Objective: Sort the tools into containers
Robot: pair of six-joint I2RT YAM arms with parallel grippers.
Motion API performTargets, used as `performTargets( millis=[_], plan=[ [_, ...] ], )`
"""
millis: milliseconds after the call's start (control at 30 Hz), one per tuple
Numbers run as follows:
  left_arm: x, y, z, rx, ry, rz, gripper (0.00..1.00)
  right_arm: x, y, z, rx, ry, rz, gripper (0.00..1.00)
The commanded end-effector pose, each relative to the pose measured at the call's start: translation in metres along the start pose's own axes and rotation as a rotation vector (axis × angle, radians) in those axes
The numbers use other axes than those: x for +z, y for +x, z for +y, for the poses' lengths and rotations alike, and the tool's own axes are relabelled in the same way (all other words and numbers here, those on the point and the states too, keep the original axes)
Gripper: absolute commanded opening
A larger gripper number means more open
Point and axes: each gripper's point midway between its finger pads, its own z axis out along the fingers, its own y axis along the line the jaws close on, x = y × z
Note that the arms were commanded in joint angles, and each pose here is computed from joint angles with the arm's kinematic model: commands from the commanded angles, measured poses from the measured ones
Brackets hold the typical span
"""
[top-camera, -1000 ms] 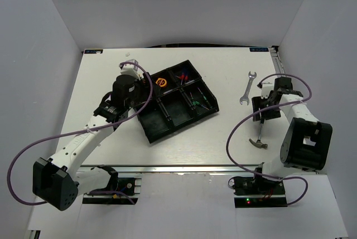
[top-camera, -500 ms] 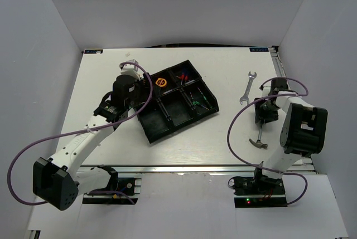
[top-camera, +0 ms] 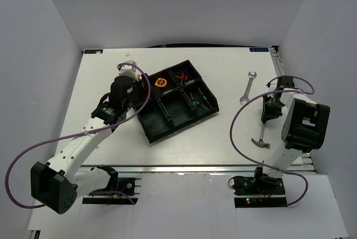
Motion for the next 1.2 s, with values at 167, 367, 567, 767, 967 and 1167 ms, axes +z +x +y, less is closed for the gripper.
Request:
performTargets(
  millis=[167,367,567,767,967,1167],
  plan=[
    [-0.01,-0.013,-0.003,-0.016,0.002,-0.032,0.82,0.02,-0.022,0.008,-0.044,-0.091,-0.085,0.03],
    [-0.011,-0.013,-0.003,-0.025,0.004,-0.033,0.82,-0.036,-0.069,0.03,-0.146,-0.195,-0.323,0.0],
    [-0.01,-0.013,-0.005,-0.027,0.009,-0.03,0.82,-0.078,-0.093,0.054,-0.214,-0.306,-0.468,0.0],
    [-0.011,-0.014,-0.007,-0.034,0.016,-0.033,0.82,-0.097,-0.102,0.071,-0.234,-0.386,-0.532,0.0],
    [-0.009,-0.014,-0.009,-0.04,0.023,-0.031,0.82,-0.115,-0.111,0.086,-0.267,-0.433,-0.599,0.0],
    [-0.007,-0.015,-0.012,-0.04,0.032,-0.025,0.82,-0.14,-0.119,0.105,-0.312,-0.475,-0.674,0.0]
  ],
)
